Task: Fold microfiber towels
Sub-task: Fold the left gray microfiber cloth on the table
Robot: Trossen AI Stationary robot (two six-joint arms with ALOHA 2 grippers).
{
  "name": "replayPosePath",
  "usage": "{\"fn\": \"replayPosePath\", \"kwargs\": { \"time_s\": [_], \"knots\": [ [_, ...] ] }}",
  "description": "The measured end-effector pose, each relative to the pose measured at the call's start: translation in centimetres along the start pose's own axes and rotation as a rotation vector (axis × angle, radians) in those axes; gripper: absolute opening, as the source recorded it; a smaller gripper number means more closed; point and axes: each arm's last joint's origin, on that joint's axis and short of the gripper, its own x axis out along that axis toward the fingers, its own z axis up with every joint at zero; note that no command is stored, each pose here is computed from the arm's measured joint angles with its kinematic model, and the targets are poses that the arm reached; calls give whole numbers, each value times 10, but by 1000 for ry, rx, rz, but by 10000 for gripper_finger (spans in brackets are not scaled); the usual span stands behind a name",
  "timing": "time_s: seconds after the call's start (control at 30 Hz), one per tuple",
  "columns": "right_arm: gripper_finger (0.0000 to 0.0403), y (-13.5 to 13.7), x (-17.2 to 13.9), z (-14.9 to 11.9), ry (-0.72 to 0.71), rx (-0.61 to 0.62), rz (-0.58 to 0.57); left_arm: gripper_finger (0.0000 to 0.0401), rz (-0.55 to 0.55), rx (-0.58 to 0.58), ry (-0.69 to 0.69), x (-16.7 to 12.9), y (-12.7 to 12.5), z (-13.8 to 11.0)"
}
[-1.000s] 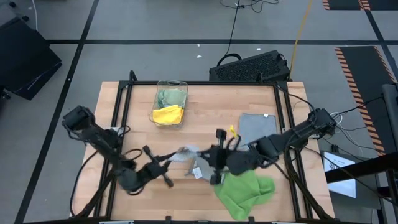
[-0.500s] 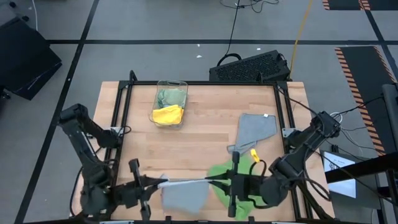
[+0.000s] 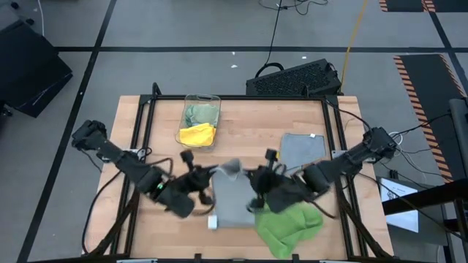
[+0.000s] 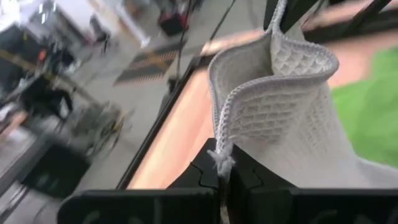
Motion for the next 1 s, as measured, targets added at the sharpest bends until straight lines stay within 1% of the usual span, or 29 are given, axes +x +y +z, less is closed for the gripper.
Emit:
{"fn": "replayPosePath", "kwargs": {
  "time_s": [0.07,0.13,0.17,0.23,0.3,0.4,0.5,0.6,0.7,0.83,1.0],
  "knots": [
    [4,-12,16,-10,47,-22,-39,1,30,9,75,16,12,-6],
    [4,-23,33,-19,92,-5,-23,1,61,9,140,28,23,-11],
    [4,-29,41,-25,109,11,-6,1,60,4,170,34,27,-13],
    [4,-34,54,-37,136,46,50,1,26,-1,222,42,33,-17],
    [4,-35,64,-50,143,77,115,1,-39,-2,257,47,32,-21],
    [4,-38,68,-67,131,129,203,1,-135,9,301,52,25,-35],
    [4,-37,67,-83,108,196,293,1,-181,13,336,50,15,-50],
    [4,-31,70,-99,67,266,399,1,-240,8,332,45,3,-61],
    [4,-25,74,-112,11,326,518,1,-288,-11,299,40,-9,-67],
    [4,-20,80,-134,-5,376,555,1,-339,-59,254,34,-22,-75],
    [4,-18,80,-152,-12,432,571,1,-396,-138,244,31,-35,-96]
  ]
}}
